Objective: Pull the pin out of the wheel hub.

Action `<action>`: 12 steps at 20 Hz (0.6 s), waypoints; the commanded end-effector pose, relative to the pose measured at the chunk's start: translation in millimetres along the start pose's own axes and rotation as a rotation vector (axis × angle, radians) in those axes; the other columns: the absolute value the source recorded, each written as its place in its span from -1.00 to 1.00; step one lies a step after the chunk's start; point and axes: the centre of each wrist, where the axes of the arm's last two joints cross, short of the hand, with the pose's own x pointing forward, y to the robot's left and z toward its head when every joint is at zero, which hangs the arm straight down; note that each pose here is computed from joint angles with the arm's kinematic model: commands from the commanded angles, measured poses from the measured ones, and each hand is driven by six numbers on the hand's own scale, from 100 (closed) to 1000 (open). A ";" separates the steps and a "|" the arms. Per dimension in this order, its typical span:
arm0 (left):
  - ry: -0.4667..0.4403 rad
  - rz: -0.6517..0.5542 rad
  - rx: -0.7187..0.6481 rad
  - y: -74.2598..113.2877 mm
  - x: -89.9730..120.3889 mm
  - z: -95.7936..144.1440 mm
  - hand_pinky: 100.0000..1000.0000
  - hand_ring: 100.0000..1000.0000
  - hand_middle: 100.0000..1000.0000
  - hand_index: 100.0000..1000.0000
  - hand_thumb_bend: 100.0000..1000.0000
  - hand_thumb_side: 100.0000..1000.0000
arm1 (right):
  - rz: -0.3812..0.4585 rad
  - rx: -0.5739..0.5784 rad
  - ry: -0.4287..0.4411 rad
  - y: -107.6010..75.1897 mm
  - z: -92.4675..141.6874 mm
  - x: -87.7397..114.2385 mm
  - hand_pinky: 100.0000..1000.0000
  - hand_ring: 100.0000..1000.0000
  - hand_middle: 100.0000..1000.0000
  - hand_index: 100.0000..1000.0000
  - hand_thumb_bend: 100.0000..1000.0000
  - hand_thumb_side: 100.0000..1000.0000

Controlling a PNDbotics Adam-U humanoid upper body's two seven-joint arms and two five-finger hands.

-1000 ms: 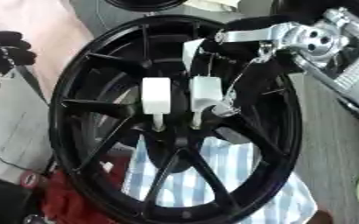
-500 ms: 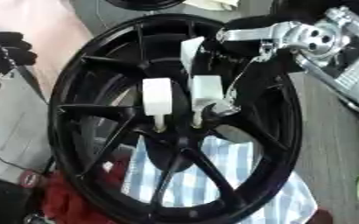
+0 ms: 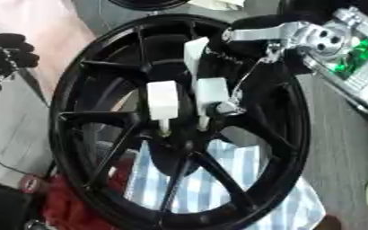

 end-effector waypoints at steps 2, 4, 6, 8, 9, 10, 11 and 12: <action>-0.028 -0.018 -0.010 2.3 8.0 -3.0 0.46 0.31 0.22 0.48 -1.00 0.63 | 0.011 -0.025 0.006 -8.9 9.4 -0.3 0.21 0.08 0.05 0.17 -0.25 -1.00; -0.029 -0.019 -0.012 2.4 8.2 -3.0 0.46 0.31 0.22 0.48 -1.00 0.63 | 0.010 -0.023 0.006 -8.9 9.4 -0.7 0.21 0.08 0.05 0.16 -0.26 -1.00; -0.031 -0.019 -0.013 2.3 8.5 -3.2 0.46 0.31 0.22 0.48 -1.00 0.64 | 0.011 -0.022 0.006 -8.8 9.3 -0.9 0.21 0.07 0.04 0.16 -0.25 -1.00; -0.033 -0.019 -0.015 2.2 8.7 -3.3 0.46 0.32 0.23 0.48 -1.00 0.64 | 0.012 -0.019 0.006 -8.8 9.2 -1.3 0.21 0.07 0.04 0.16 -0.25 -1.00; -0.033 -0.019 -0.015 2.2 8.7 -3.3 0.46 0.32 0.23 0.48 -1.00 0.64 | 0.013 -0.018 0.007 -8.8 9.2 -1.8 0.21 0.07 0.04 0.16 -0.25 -1.00; -0.033 -0.019 -0.016 2.2 8.7 -3.3 0.46 0.32 0.23 0.48 -1.00 0.64 | 0.013 -0.017 0.007 -8.8 9.2 -2.1 0.20 0.07 0.04 0.16 -0.25 -1.00; -0.033 -0.019 -0.017 2.2 8.7 -3.3 0.46 0.32 0.23 0.48 -1.00 0.64 | 0.013 -0.017 0.006 -8.9 9.2 -2.3 0.20 0.06 0.04 0.15 -0.28 -1.00; -0.033 -0.019 -0.017 2.2 8.7 -3.3 0.46 0.32 0.23 0.48 -1.00 0.64 | 0.013 -0.017 0.005 -9.0 9.3 -2.4 0.20 0.06 0.03 0.15 -0.31 -1.00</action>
